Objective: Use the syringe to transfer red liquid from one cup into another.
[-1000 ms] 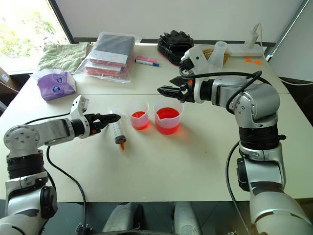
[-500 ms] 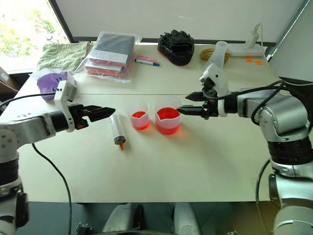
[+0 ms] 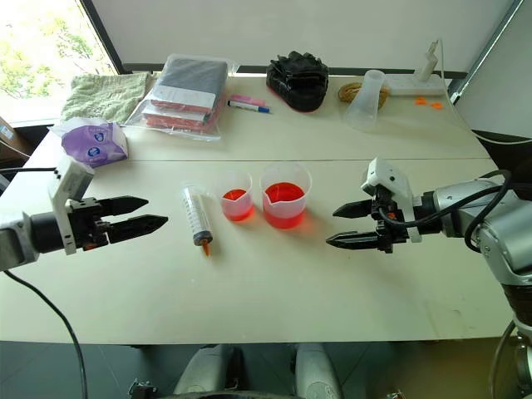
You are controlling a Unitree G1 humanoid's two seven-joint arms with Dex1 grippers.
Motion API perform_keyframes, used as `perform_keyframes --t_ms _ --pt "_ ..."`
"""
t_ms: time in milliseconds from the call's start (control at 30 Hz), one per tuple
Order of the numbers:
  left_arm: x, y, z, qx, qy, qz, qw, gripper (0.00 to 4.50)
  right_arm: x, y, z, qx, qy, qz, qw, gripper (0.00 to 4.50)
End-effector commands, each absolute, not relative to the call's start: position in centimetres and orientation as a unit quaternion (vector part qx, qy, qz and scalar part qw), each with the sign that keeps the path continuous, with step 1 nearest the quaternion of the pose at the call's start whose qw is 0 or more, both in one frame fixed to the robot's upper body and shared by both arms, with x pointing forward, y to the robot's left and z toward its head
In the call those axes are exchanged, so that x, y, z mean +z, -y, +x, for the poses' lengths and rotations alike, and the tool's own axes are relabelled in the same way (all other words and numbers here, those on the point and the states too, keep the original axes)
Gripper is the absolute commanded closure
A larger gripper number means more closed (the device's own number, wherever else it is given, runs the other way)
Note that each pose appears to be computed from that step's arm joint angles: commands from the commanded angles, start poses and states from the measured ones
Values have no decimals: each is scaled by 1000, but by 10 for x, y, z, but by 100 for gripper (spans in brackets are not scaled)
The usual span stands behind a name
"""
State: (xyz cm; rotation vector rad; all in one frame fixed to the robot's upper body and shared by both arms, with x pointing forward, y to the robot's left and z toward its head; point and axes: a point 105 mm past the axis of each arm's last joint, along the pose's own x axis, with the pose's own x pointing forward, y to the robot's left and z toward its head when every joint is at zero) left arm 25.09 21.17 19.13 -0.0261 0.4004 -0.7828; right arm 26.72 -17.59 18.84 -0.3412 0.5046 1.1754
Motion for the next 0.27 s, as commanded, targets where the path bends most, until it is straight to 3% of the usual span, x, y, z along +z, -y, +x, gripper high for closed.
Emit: perform_keyframes --t_ms 33,267 --pt "203 -215 240 -392 -165 8 905 3 196 173 265 553 -213 -182 785 101" --pt "193 -223 230 -387 -176 27 905 3 194 175 269 553 -213 -184 784 101"
